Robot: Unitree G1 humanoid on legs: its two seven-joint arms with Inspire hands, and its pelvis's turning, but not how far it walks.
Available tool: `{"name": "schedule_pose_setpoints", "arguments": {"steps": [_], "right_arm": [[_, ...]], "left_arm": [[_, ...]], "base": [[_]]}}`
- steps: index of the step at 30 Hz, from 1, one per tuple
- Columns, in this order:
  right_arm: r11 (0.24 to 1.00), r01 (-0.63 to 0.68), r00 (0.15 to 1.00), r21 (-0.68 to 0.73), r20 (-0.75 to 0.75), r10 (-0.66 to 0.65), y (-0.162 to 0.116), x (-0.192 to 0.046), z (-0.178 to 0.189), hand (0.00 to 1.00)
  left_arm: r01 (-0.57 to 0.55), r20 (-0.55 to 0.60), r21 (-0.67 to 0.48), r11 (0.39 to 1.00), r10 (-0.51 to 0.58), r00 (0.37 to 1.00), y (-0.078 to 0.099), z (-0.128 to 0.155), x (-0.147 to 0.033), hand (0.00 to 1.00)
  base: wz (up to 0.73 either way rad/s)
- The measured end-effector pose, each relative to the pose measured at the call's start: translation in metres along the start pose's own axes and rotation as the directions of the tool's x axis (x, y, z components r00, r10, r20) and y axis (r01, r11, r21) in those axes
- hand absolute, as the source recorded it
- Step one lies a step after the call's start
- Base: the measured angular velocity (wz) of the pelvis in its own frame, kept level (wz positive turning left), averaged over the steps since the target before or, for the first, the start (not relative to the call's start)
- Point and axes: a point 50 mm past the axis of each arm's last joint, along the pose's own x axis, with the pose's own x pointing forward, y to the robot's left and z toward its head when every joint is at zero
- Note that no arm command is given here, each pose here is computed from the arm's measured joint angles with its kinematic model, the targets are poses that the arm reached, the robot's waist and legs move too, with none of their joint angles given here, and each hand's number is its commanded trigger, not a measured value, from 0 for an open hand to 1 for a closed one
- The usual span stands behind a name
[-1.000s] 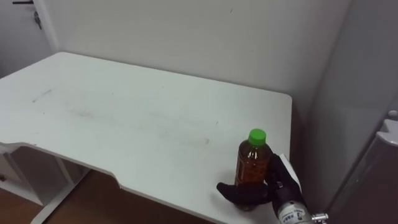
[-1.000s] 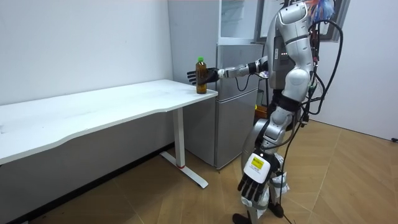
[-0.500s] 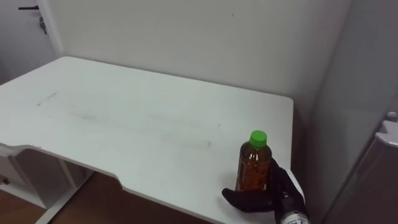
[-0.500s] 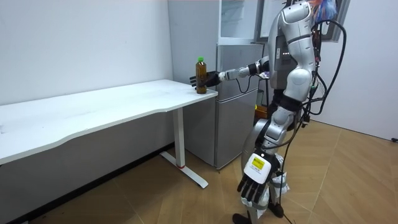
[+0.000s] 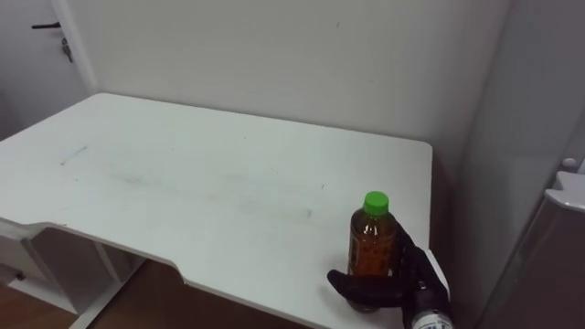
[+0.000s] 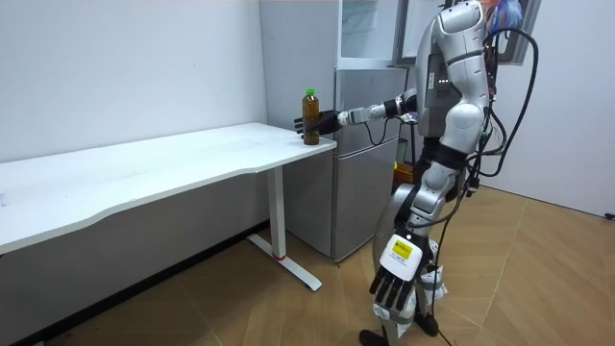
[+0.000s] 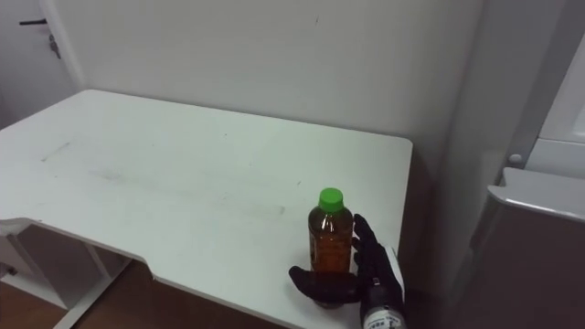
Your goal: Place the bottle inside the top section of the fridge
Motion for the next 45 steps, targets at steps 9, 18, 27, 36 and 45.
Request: {"name": "schedule_pose_setpoints", "arguments": {"steps": [9, 18, 27, 36, 45], "right_arm": [[0.999, 0.017, 1.000, 0.027, 0.002, -0.017, 0.0000, 0.0007, 0.0010, 0.00], [1.000, 0.021, 1.000, 0.018, 0.004, -0.021, 0.0001, 0.0006, 0.0011, 0.00], [0.997, 0.068, 0.998, -0.027, -0.010, -0.068, -0.0046, 0.0010, -0.0047, 1.00], [0.995, 0.103, 0.994, 0.000, -0.046, -0.103, -0.0079, 0.0061, -0.0064, 1.00], [0.994, 0.106, 0.994, -0.005, -0.041, -0.106, -0.0078, 0.0080, -0.0043, 1.00]], "left_arm": [[0.005, -0.005, 0.000, 1.000, -0.005, 1.000, -0.0012, -0.0011, -0.0003, 0.00], [0.007, -0.010, 0.002, 1.000, -0.007, 1.000, -0.0020, -0.0027, -0.0008, 0.00], [0.006, -0.017, 0.001, 1.000, -0.006, 1.000, -0.0030, -0.0081, -0.0036, 0.00], [-0.002, -0.012, -0.019, 1.000, 0.002, 1.000, 0.0002, -0.0068, -0.0036, 0.00], [0.002, -0.005, -0.018, 1.000, -0.002, 1.000, 0.0028, -0.0080, -0.0028, 0.00]], "base": [[0.00], [0.00], [0.00], [0.00], [0.00]]}}
